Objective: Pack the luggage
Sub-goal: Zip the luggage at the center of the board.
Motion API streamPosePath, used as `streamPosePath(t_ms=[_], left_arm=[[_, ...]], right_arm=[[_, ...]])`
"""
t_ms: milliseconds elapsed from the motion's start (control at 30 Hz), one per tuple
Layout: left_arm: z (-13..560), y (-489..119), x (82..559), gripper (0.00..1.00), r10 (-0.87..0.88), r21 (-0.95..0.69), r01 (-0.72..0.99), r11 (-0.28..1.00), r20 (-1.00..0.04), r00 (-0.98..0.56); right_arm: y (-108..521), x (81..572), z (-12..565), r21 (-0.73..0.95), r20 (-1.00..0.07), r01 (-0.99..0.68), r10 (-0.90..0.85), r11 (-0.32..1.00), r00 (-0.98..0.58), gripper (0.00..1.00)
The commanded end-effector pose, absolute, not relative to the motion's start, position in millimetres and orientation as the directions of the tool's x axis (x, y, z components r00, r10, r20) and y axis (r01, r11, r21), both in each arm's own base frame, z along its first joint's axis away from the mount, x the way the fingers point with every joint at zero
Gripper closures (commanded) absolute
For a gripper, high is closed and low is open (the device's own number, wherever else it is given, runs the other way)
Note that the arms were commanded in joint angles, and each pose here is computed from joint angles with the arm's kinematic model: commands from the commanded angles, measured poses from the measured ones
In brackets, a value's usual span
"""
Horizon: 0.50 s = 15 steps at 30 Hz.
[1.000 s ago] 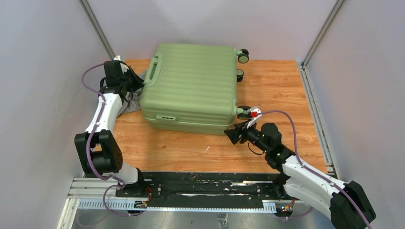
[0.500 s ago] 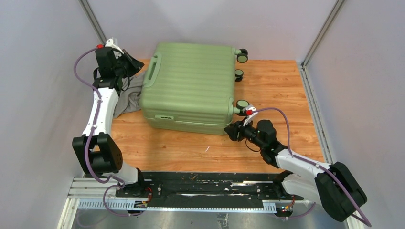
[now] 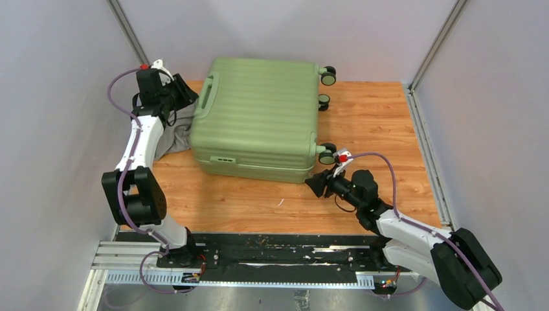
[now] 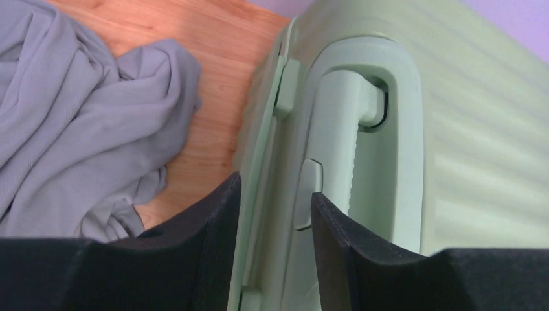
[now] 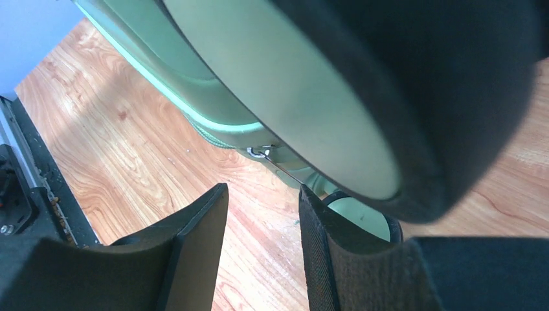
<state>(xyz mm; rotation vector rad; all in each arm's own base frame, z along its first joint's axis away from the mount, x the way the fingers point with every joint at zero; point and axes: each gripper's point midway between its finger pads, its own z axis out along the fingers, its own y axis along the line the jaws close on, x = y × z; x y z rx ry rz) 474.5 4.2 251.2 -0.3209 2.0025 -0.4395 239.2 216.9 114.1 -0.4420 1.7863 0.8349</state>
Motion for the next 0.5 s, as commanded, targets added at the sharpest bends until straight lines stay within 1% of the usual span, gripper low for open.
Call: streamPosePath(t_ms=[0,133,333,467], left_arm=[[208.6,13.4,476.3,0.52,-0.381,-0.399,-0.082,0.913,-0.767,-0.516],[182.8,10.9,476.4,0.51,-0.398,-0.417,-0.099,0.904,-0.732,-0.552],[163.5,-5.5,478.4,0.5,-0.389,-0.451,-0.05,0.891,-0.704,-0.595],[154.4,-23.3,479.4,0.46,-0.387,-0.507,0.012,0.862,-0.673,-0.63]], right_arm=[[215.6,233.6,117.0,0.345,-0.922,-0.651,0.115,0.676,-0.369,0.52],[214.8,231.3,119.2,0.349,-0.921,-0.652,0.119,0.673,-0.37,0.53],[214.4,230.6,116.9,0.358,-0.917,-0.646,0.123,0.674,-0.38,0.53],[215.4,229.6,113.8,0.363,-0.913,-0.647,0.118,0.671,-0.39,0.55]])
